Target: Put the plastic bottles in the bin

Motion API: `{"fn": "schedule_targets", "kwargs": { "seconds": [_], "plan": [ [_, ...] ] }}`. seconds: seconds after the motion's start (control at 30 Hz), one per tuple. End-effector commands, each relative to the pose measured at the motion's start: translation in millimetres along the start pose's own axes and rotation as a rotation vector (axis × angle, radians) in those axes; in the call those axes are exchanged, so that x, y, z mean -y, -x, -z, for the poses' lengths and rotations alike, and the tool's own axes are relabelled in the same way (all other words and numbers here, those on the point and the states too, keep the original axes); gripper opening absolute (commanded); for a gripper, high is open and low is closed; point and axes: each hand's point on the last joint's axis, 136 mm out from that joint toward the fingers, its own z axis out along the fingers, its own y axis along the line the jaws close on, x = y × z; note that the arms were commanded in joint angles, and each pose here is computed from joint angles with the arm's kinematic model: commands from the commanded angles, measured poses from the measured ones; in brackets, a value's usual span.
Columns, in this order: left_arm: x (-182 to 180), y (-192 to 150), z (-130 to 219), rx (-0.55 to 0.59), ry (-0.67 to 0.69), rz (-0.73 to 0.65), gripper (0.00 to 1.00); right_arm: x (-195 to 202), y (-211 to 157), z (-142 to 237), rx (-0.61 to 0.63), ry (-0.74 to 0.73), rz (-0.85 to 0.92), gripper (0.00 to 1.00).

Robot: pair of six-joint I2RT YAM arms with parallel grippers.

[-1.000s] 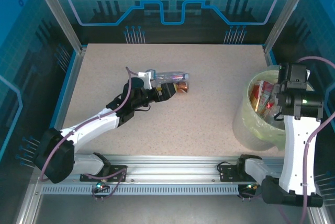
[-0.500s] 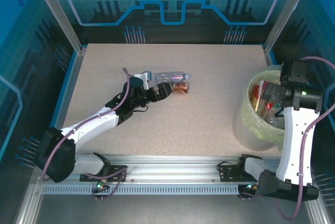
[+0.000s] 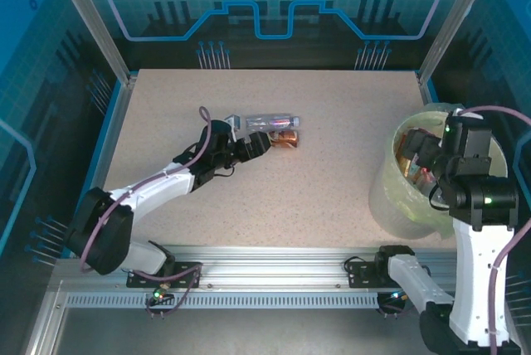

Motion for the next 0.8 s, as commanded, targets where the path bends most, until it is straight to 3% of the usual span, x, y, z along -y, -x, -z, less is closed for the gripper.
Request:
{"fn": "schedule_targets", "kwargs": {
  "seconds": [0.0,0.17,0.27,0.6,0.77],
  "plan": [
    [7.0,16.6,-7.7,0.019,0.008,-0.056,0.99,-43.4,10.3,3.7,0.068,0.222,-0.037,1.0],
    [9.1,25.8,-29.2,-0.01,0.043,-0.104,0.99,-97.3,8.7,21.2,0.144,0.531,-0.005,1.0],
    [11.1,30.9,-41.7,-0.013,0.043,-0.119,0.99,-111.6,4.5,28.6,0.167,0.618,0.021,1.0],
    [18.3,50.4,-91.5,-0.051,0.054,-0.427,0.99,-109.4,-3.3,48.3,0.23,0.683,0.047,1.0],
    [13.0,42.7,-112.5,-0.123,0.057,-0.473,0.99,-105.1,-5.3,48.5,0.229,0.667,0.046,1.0]
  ]
}}
